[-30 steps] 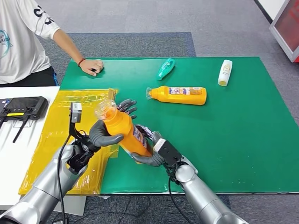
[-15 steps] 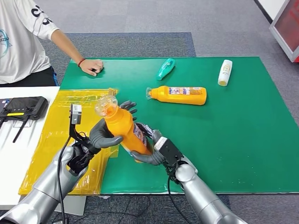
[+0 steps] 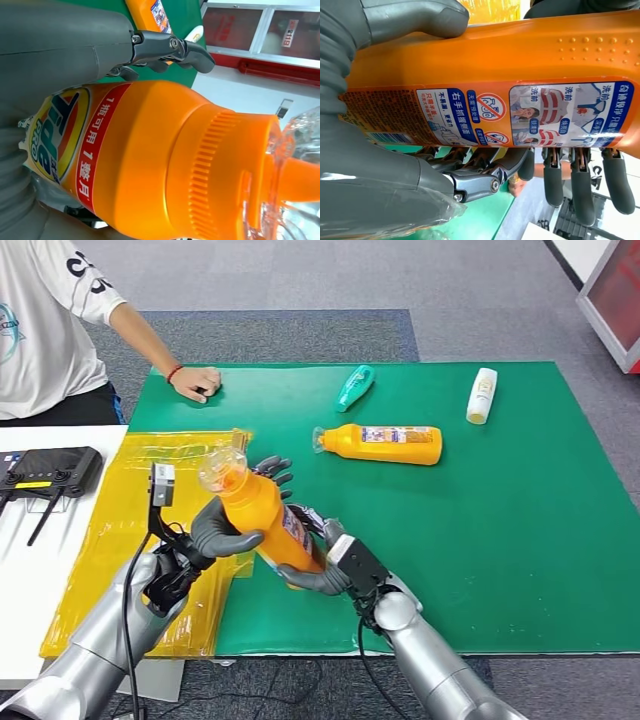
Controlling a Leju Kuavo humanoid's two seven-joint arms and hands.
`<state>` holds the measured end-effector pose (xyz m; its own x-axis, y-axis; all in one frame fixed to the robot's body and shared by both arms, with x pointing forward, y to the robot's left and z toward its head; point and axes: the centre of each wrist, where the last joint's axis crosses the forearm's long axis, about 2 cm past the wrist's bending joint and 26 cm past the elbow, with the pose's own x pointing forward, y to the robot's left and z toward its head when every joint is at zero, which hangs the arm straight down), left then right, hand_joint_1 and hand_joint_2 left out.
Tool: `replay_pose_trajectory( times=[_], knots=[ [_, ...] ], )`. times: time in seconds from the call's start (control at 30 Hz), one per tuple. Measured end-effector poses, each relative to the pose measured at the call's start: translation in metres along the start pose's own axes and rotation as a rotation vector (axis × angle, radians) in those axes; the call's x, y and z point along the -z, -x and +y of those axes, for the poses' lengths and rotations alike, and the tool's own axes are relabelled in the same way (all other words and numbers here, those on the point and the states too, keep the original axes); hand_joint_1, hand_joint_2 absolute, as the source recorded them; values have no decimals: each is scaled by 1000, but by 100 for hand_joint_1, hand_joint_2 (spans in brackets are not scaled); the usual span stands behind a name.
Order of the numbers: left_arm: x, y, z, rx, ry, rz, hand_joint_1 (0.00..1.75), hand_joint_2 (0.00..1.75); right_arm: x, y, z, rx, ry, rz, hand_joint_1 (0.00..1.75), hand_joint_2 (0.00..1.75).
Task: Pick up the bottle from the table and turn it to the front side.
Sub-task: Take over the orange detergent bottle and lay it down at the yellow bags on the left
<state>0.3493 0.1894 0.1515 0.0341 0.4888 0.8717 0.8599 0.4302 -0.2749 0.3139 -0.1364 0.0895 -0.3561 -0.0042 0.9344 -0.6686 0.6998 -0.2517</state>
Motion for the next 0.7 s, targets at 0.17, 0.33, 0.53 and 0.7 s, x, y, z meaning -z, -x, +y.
replay_pose_trajectory(
  times=[0.17,0.33,0.53,0.7],
  knots=[
    [1,0,0,28,-5,17,0,175,2,-1,2,-31,4,2,175,175],
    [1,0,1,53,-22,26,0,175,3,-1,5,-82,-2,16,175,175],
    [2,0,0,55,-22,24,1,175,4,-2,6,-90,-7,17,175,175],
    [3,0,1,56,-22,23,175,175,4,-2,6,-90,-7,17,175,175]
  ],
)
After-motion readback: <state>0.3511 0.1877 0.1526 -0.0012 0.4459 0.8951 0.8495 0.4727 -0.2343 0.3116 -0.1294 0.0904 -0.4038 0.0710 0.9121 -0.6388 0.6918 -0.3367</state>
